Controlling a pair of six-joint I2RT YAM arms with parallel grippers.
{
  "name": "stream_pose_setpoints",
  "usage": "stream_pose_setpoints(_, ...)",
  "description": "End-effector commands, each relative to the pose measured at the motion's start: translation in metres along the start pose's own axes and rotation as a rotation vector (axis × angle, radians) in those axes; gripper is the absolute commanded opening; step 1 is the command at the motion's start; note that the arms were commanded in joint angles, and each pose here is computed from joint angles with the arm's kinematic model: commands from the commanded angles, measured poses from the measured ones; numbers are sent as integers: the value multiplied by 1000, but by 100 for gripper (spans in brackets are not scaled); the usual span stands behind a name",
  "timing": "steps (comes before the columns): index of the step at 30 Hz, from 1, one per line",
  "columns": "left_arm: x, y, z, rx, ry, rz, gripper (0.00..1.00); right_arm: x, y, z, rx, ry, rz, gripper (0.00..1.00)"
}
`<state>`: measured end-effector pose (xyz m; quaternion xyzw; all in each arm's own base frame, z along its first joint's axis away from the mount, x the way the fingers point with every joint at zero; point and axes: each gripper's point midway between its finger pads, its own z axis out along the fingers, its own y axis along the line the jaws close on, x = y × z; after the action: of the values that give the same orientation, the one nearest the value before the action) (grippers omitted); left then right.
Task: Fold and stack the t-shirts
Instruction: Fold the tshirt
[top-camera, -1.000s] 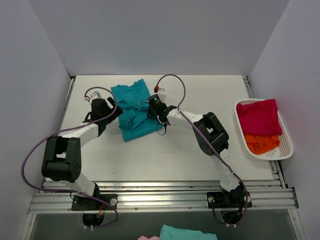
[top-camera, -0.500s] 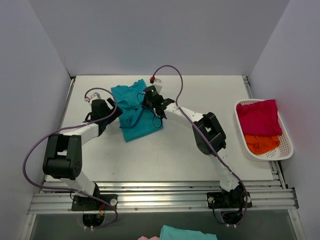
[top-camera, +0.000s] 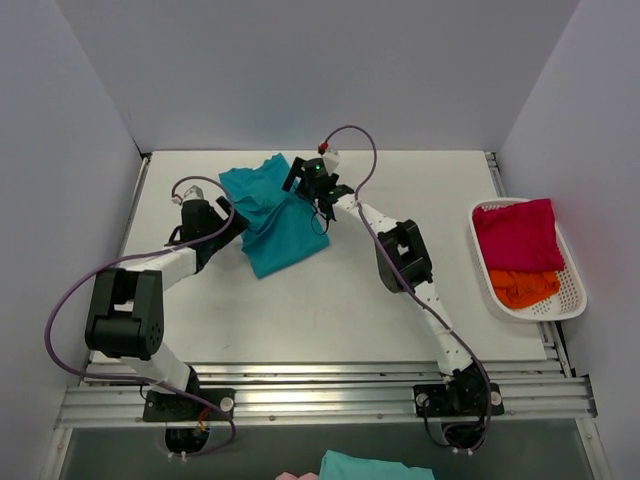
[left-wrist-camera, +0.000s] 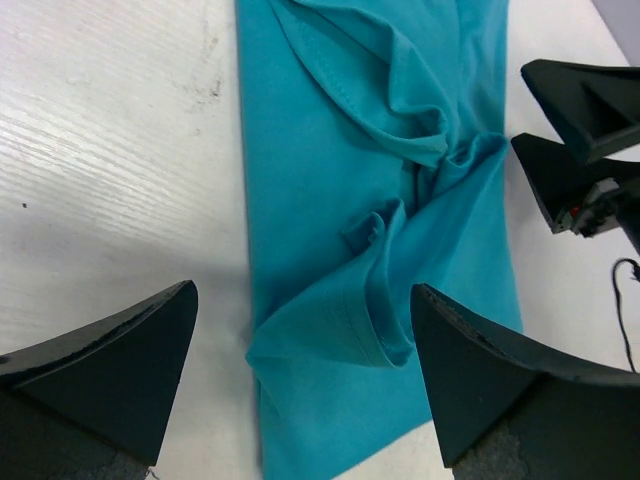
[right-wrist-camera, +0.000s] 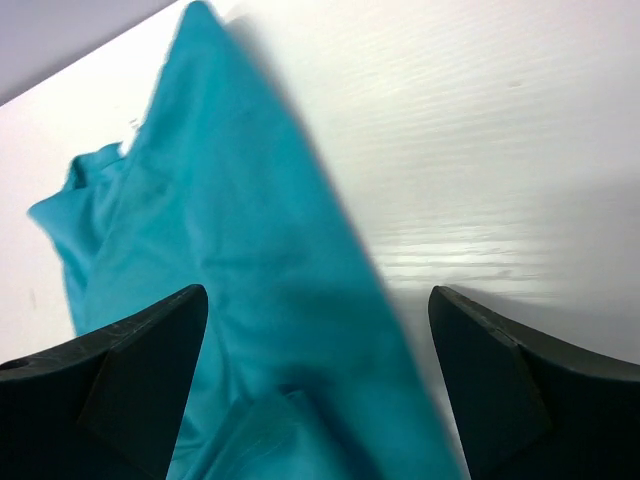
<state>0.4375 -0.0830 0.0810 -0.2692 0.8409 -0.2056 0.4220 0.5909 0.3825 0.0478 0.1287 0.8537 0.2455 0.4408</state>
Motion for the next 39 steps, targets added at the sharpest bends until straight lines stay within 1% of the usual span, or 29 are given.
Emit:
stream_pose_setpoints(1,-27,-39,-25,149,-66,-11,96,-44,12,-24,2,-80,23,88)
stream_pose_setpoints(2,-30,-43,-30,162,-75,-15,96,-38,3,-26,21,-72,15,88)
stream_pose_setpoints(4,-43,-59,-47,212,-108,-2,96,-56,9,-42,15,-114,5,88)
stream_pose_setpoints(5,-49,-67,-54,239,-125,11,96,-51,0,-43,37,-104,-5,88)
stream_pose_setpoints(6,-57,-76,-66,268,-152,22,96,-54,-2,-48,52,-115,-11,88)
stream_pose_setpoints(8,-60,-94,-80,345,-157,50,97,-65,-1,-62,59,-136,-20,88)
stream_pose_setpoints(11,-45,-109,-90,418,-115,63,98,-68,-16,-81,91,-154,-18,88)
stream_pose_setpoints(12,-35,-108,-88,416,-93,66,99,-63,-28,-90,111,-145,-19,88)
stream_pose_setpoints(13,-22,-116,-87,437,-75,79,100,-64,-34,-95,125,-152,-8,88)
stream_pose_setpoints(15,-1,-115,-77,432,-38,90,100,-72,-41,-106,127,-165,5,88)
stream_pose_setpoints(16,10,-117,-74,447,-26,94,100,-61,-53,-108,147,-145,4,88)
stream_pose_setpoints(17,28,-122,-68,460,13,112,94,-62,-57,-110,151,-149,10,88)
stream_pose_setpoints(19,42,-131,-63,493,38,135,94,-59,-70,-116,165,-138,17,88)
stream_pose_setpoints(20,56,-130,-53,487,79,143,92,-59,-73,-117,166,-140,24,88)
stream_pose_setpoints(22,62,-133,-45,495,99,144,91,-58,-84,-119,178,-134,31,88)
stream_pose_setpoints(23,71,-129,-36,487,126,144,91,-56,-86,-119,177,-127,32,88)
stream_pose_setpoints(26,78,-126,-20,472,148,154,91,-56,-96,-118,186,-114,36,88)
stream_pose_setpoints(29,76,-120,-4,432,147,171,90,-57,-104,-117,189,-107,42,87)
stream_pose_setpoints(33,68,-109,17,397,128,156,90,-58,-109,-117,187,-104,44,87)
stream_pose_setpoints(36,51,-105,30,392,101,138,90,-58,-112,-115,184,-99,46,87)
stream_pose_setpoints(37,44,-96,39,370,94,132,90,-57,-114,-115,185,-95,44,86)
stream_pose_setpoints(39,27,-93,50,354,84,145,90,-57,-120,-113,191,-89,47,86)
